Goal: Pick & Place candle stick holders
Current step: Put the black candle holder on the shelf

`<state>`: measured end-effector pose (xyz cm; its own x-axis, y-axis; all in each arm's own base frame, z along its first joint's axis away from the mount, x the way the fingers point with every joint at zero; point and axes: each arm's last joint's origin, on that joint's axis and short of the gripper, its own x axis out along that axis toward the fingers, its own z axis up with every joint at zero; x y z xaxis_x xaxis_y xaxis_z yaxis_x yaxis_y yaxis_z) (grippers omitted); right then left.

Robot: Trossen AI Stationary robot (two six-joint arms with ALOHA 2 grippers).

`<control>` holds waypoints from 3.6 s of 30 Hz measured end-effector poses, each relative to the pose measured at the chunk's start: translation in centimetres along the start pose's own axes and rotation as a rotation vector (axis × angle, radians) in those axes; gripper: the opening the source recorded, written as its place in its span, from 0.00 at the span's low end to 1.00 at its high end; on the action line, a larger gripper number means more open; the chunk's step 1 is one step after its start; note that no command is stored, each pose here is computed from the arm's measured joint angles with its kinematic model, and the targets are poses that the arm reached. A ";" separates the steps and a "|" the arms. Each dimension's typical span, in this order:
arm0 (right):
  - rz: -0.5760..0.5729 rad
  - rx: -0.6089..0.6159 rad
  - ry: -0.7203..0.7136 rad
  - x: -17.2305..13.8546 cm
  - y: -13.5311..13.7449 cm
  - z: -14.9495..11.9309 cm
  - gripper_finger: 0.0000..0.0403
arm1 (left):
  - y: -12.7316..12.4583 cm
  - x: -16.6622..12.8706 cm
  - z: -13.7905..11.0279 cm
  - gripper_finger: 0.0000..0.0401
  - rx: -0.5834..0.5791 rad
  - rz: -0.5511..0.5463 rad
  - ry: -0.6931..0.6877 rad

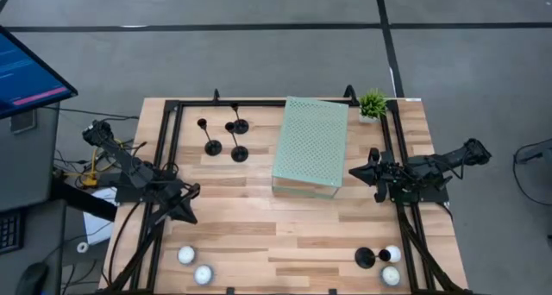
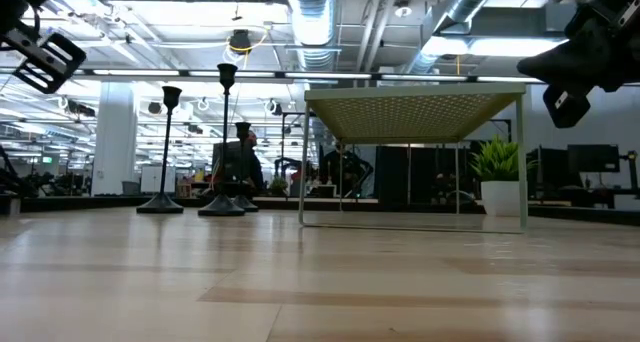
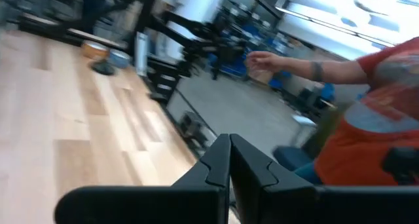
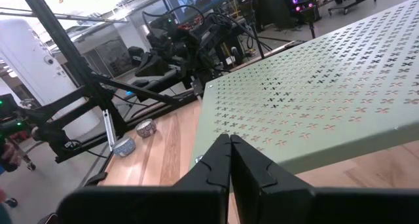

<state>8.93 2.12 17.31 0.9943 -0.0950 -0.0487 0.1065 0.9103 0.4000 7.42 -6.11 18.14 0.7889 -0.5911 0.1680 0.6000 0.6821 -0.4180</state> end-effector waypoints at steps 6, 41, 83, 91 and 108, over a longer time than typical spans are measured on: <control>0.000 0.000 0.000 0.0 0.0 0.0 0.00 | 0.0 0.0 0.1 0.02 0.000 0.011 -0.011; 0.266 0.550 -0.419 -1.2 1.4 4.7 0.00 | -0.7 -0.2 1.7 0.02 -0.056 -0.065 -0.186; 0.102 0.006 -0.694 -4.9 3.0 13.0 0.35 | -3.8 8.7 11.4 0.01 0.028 0.550 -0.493; 0.103 0.006 -0.694 -4.9 3.0 13.0 0.37 | -2.6 12.5 8.6 0.14 0.098 0.684 -0.318; 0.101 0.005 -0.662 -4.7 3.0 12.7 0.37 | 3.6 13.2 6.5 0.40 0.347 1.488 -0.323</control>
<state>4.65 0.19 30.40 0.7936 -0.2379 0.5601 0.0109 0.9258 0.3779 20.83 -8.67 24.69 0.6451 0.7641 0.0022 -0.7534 0.6365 -0.1649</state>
